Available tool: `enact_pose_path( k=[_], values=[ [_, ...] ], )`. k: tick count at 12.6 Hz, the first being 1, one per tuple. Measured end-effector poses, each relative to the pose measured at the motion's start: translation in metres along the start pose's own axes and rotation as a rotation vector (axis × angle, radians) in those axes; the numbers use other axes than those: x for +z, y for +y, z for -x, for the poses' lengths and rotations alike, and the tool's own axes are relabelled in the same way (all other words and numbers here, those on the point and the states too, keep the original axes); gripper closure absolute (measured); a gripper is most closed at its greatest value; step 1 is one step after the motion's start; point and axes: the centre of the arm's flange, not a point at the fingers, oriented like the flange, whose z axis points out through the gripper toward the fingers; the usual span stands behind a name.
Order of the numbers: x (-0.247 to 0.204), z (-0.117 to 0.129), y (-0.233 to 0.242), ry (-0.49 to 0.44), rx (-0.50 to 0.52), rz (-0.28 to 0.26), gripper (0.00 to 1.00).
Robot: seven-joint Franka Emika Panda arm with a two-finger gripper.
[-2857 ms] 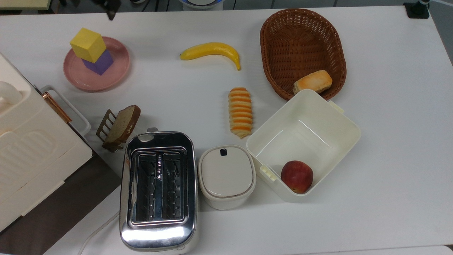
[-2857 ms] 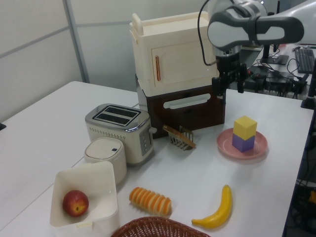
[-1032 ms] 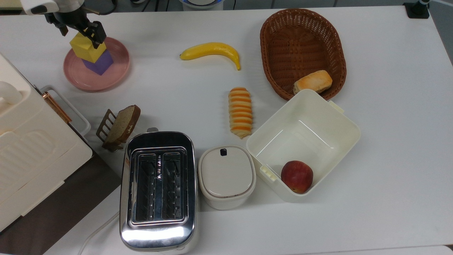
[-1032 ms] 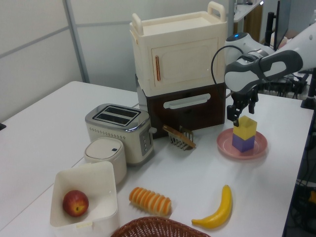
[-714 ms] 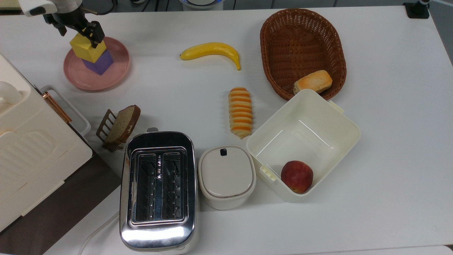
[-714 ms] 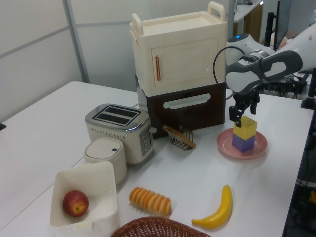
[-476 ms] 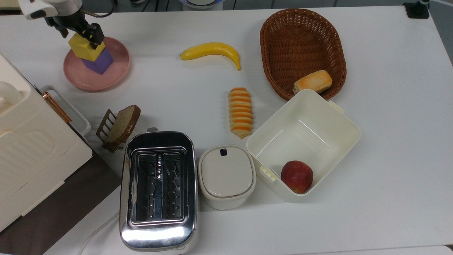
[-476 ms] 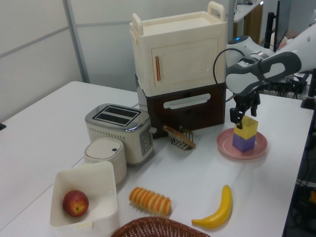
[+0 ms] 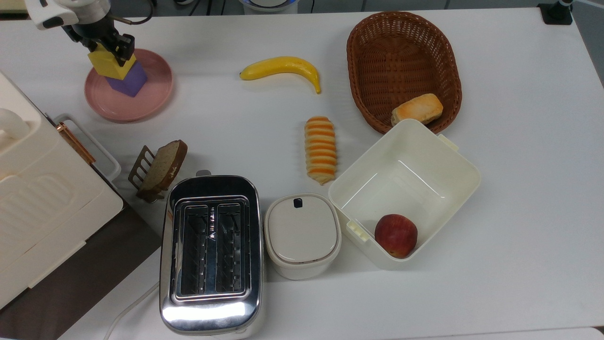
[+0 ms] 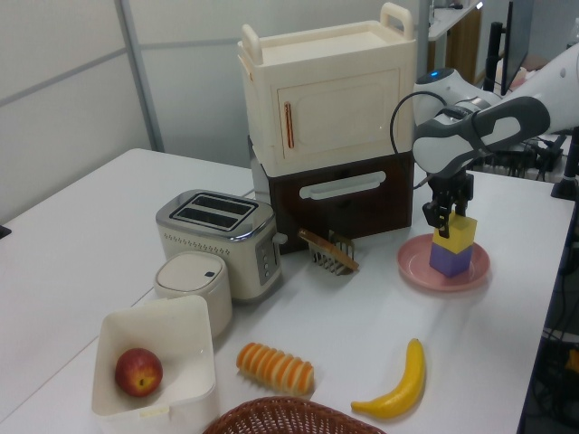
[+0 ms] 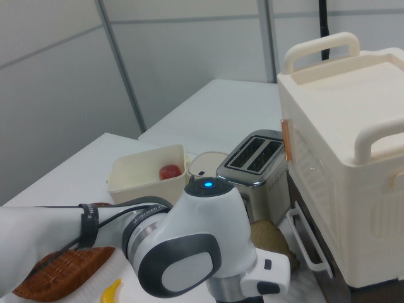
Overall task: Put the yellow cube on the table
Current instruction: 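Close the gripper on the yellow cube and lift it, then carry the yellow cube off the plate toward the banana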
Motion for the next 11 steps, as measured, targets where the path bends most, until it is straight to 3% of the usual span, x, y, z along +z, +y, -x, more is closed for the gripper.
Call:
enact_pose_path(
  k=[5,11],
  values=[
    [-0.025,-0.003,-0.016,0.045,-0.038,0.008,0.41],
    [-0.084,-0.011,-0.112,0.128,-0.103,0.018,0.41]
  ],
)
